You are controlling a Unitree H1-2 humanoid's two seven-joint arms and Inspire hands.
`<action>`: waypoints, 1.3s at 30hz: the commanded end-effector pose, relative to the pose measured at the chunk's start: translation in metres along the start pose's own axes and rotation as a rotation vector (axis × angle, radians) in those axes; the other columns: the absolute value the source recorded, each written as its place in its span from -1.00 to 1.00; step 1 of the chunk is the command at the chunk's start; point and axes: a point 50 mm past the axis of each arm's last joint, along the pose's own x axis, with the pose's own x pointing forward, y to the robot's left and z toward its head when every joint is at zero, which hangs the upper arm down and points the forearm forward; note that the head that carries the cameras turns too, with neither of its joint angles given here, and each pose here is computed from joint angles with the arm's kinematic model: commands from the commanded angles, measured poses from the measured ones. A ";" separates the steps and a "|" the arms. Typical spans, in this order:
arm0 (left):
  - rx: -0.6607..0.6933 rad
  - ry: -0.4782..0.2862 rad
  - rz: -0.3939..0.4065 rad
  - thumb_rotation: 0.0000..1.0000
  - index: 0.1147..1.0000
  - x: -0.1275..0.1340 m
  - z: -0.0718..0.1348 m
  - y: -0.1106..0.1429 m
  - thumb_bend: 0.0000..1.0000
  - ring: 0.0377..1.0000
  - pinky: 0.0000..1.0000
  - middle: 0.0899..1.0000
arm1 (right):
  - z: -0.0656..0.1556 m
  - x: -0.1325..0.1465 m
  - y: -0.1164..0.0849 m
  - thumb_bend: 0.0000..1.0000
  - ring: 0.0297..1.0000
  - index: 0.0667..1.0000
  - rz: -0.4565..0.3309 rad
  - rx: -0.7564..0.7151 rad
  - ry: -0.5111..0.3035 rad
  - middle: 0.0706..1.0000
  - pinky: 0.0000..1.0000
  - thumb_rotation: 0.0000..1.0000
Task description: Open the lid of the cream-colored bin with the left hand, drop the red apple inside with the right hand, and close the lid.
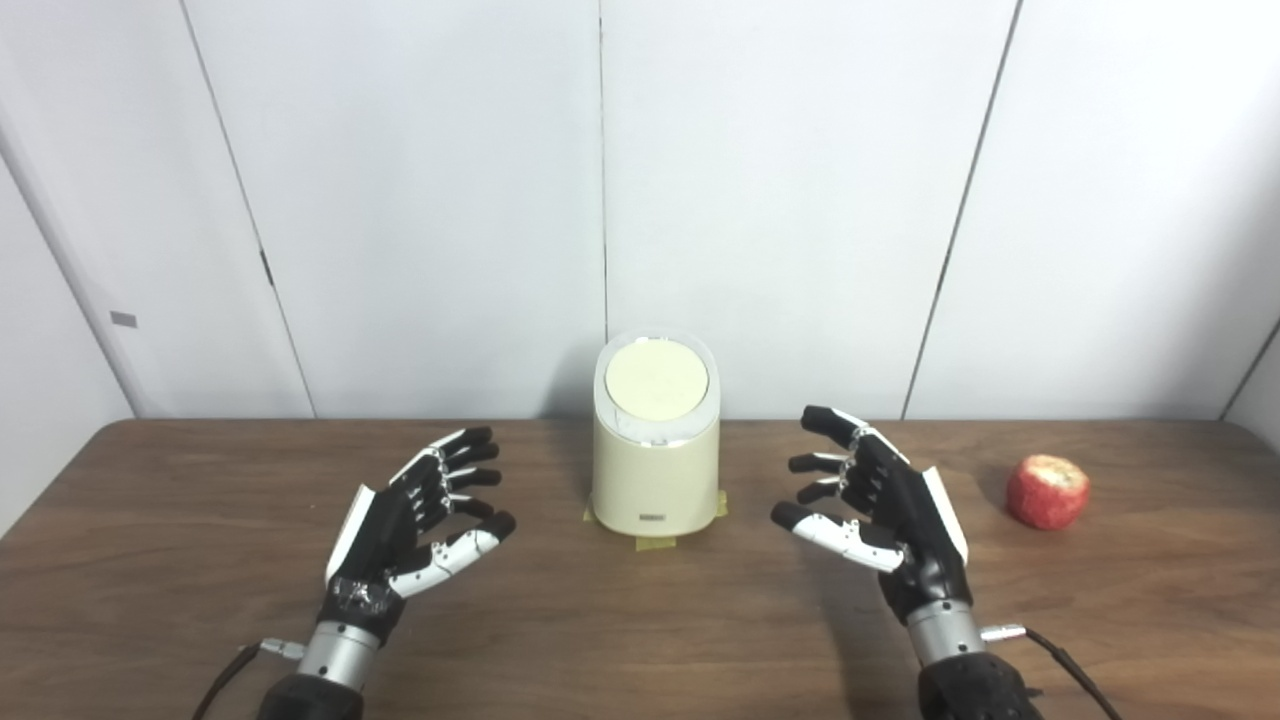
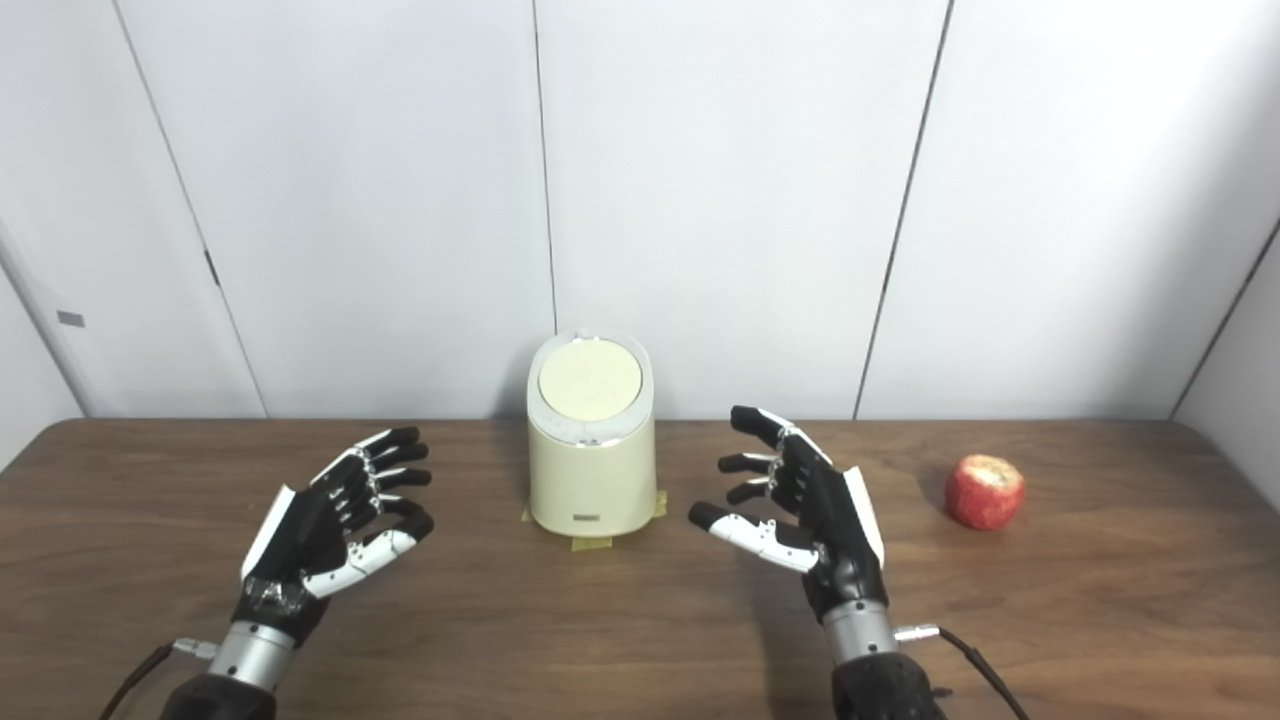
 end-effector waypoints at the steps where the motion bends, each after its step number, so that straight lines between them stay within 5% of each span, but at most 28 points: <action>1: 0.020 -0.086 -0.001 -0.42 0.64 0.014 0.020 0.003 0.48 0.47 0.21 0.58 | 0.021 0.014 0.002 0.56 0.26 0.47 0.009 0.003 -0.091 0.58 -0.02 -0.48; 25: 0.003 -0.102 0.022 -0.42 0.68 0.015 0.025 -0.003 0.47 0.49 0.18 0.61 | 0.022 0.014 0.001 0.54 0.27 0.48 0.015 0.000 -0.091 0.58 -0.01 -0.50; 32: -0.041 -0.129 0.085 -0.32 0.82 0.031 0.045 -0.018 0.57 0.69 0.40 0.80 | 0.021 0.015 0.000 0.57 0.26 0.48 0.004 -0.014 -0.087 0.57 -0.02 -0.46; 39: 0.034 -0.170 0.074 -0.24 1.00 0.083 0.085 -0.026 0.59 0.79 0.63 0.88 | 0.018 0.016 -0.002 0.59 0.27 0.49 0.005 -0.012 -0.089 0.59 -0.02 -0.42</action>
